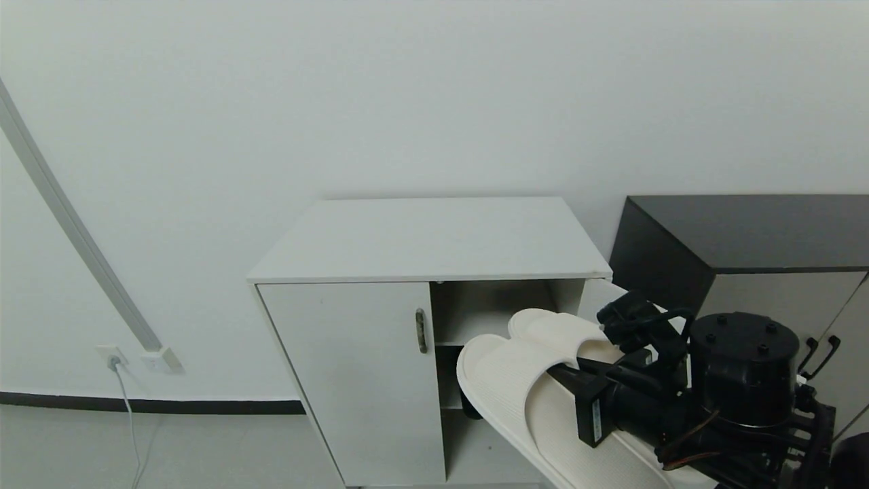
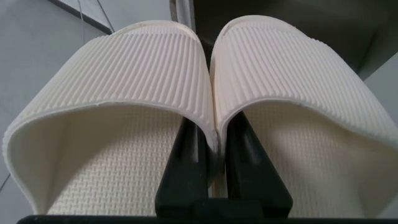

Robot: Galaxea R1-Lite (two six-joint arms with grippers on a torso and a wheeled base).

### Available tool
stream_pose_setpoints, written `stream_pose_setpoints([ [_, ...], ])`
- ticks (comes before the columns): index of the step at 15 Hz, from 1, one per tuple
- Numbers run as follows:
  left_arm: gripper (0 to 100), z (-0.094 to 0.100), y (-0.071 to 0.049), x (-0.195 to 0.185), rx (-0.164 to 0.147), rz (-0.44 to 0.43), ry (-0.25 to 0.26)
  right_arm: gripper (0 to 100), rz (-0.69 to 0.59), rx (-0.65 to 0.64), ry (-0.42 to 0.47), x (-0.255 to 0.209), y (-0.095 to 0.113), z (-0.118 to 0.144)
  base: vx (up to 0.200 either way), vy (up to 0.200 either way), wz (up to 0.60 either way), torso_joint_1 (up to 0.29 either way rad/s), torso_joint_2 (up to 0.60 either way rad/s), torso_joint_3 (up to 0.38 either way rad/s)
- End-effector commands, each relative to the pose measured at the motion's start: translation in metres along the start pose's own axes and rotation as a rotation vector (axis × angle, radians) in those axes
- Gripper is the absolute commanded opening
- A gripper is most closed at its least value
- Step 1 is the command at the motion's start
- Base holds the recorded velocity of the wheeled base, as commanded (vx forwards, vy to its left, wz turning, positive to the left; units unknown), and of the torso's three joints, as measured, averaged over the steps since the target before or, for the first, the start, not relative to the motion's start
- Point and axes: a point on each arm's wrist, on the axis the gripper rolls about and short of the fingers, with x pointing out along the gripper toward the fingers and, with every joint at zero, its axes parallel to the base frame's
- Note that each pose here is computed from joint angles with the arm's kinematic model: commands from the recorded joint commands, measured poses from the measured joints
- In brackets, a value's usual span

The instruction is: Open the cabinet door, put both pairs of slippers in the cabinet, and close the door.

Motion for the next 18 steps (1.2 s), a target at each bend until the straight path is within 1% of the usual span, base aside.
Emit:
stream_pose_setpoints([
  [1,0,0.0,0.0,0.0001,0.0,0.001,0.001,0,0.002,-0.001,0.005,0.0006,0.0004,-0.0012,0.0,0.0,0.0,-0.222,0.55,0.315],
  [10,0,0.0,0.0,0.0001,0.0,0.0,0.001,0,0.003,-0.002,0.014,0.0019,0.0008,-0.0034,0.0,0.0,0.0,-0.19,0.51,0.324],
  [18,0,0.0,0.0,0.0001,0.0,0.001,0.001,0,0.002,-0.003,0.02,0.0012,0.0006,-0.005,0.0,0.0,0.0,-0.131,0.47,0.337],
])
